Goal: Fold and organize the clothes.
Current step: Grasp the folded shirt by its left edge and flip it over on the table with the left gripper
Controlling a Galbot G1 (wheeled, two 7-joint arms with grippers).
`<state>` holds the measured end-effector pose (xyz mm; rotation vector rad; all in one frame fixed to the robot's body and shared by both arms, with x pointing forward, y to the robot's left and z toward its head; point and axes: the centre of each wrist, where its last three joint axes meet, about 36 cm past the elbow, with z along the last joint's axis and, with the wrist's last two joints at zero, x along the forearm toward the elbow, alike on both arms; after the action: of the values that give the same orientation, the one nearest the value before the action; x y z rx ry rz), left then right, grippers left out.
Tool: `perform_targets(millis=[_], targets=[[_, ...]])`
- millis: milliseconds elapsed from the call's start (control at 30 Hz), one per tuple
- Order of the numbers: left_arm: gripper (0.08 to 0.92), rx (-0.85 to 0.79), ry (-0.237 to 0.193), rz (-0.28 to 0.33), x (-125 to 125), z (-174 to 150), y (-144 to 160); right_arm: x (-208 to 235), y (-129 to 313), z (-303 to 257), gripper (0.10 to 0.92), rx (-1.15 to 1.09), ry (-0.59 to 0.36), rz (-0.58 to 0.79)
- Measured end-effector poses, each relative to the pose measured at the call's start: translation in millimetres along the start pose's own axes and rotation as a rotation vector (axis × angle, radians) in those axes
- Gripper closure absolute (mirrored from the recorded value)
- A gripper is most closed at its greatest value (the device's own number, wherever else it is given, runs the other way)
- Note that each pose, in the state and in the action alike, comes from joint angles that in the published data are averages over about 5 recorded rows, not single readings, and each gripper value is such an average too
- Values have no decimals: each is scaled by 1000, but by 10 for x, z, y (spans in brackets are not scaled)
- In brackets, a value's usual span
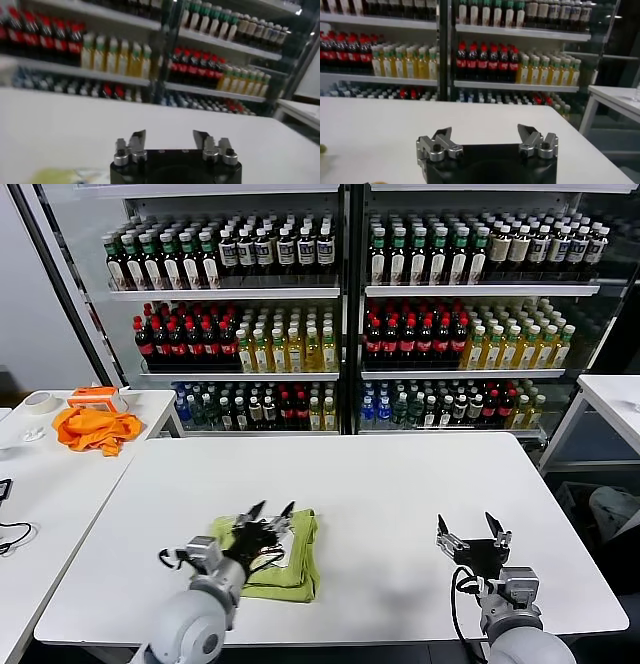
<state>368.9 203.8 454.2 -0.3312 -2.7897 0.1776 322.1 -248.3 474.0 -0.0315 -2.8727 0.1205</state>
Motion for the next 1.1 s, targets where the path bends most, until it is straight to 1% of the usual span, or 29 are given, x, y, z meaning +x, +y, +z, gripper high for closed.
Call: perform_targets(millis=[100, 200, 333, 467, 633, 800, 1000, 1100], targets=[[236, -51, -6, -50, 117, 59, 133, -11, 21, -20, 200, -5, -7, -5], [188, -81, 0, -93, 209, 130, 248, -12, 32, -38, 200, -7, -14, -6], [177, -101, 23, -137, 259, 229, 368, 23, 34, -61, 200, -8, -21, -1], [177, -106, 49, -169, 261, 313, 502, 85, 21, -69, 200, -4, -20, 3], [177, -102, 87, -177, 231, 425, 651, 143, 15, -38, 200, -1, -14, 9], [177, -84, 123, -180, 148, 546, 768, 200, 18, 5, 200, 6, -7, 11], [177, -60, 151, -188, 52, 633, 927, 231, 5, 17, 200, 16, -7, 12], [177, -49, 155, -190, 21, 641, 991, 230, 2, 16, 200, 20, -8, 11]])
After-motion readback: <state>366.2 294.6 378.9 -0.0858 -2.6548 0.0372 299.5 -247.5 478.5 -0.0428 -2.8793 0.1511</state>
